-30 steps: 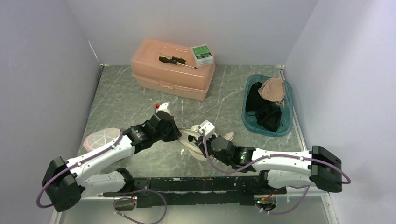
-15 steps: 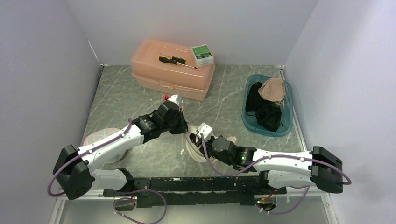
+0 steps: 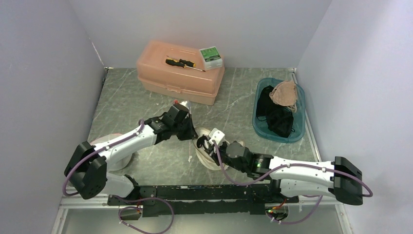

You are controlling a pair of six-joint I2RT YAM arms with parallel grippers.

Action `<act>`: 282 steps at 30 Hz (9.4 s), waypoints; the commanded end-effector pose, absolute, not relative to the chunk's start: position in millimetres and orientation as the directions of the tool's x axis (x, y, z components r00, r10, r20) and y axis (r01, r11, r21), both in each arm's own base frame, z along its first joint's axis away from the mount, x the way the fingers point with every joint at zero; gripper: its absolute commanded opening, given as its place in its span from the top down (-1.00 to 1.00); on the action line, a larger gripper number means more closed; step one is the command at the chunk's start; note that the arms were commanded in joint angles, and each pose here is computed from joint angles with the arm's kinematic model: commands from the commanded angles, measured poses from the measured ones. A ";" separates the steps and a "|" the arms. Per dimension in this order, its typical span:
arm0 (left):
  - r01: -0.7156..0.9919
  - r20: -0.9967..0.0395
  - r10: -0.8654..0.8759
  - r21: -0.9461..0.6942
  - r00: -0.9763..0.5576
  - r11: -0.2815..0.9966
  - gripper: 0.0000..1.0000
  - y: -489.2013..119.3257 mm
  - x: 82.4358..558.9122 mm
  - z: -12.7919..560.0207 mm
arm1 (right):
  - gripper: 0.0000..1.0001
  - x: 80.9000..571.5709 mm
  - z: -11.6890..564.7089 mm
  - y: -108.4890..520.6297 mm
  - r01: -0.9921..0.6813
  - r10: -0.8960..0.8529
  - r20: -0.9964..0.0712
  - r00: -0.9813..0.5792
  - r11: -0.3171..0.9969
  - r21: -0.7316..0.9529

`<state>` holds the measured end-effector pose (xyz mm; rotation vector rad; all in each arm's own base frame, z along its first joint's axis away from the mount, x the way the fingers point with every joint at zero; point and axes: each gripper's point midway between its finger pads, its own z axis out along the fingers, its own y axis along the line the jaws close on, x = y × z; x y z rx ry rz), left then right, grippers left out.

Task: Unzip the laundry bag and remove the bra
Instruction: Pick up the bra from the laundry bag, then place the bra in the bin, then adjust the bra in the bin.

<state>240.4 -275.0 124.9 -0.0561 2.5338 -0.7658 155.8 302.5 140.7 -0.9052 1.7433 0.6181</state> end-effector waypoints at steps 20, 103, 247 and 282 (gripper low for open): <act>0.195 -0.422 -0.275 -0.783 -0.864 0.591 -0.06 -288.5 214.1 146.6 | 1.00 195.5 155.5 289.3 -0.584 -0.041 -0.966 -0.255 0.803 0.120; 0.110 -0.389 -0.256 -0.709 -0.885 0.696 0.95 -292.2 183.7 80.5 | 1.00 171.9 200.8 297.9 -0.683 0.072 -0.892 -0.446 0.617 0.392; -0.243 -0.459 -0.571 -0.594 -0.680 0.767 -0.84 -140.5 194.3 101.6 | -0.42 389.2 147.5 -56.6 0.674 0.354 -0.794 -0.495 0.733 -0.093; -0.132 -0.477 -0.478 -0.592 -0.738 0.795 -0.63 -152.6 189.4 97.7 | 0.33 363.5 90.7 -57.2 0.588 0.768 -0.594 -0.237 0.601 0.542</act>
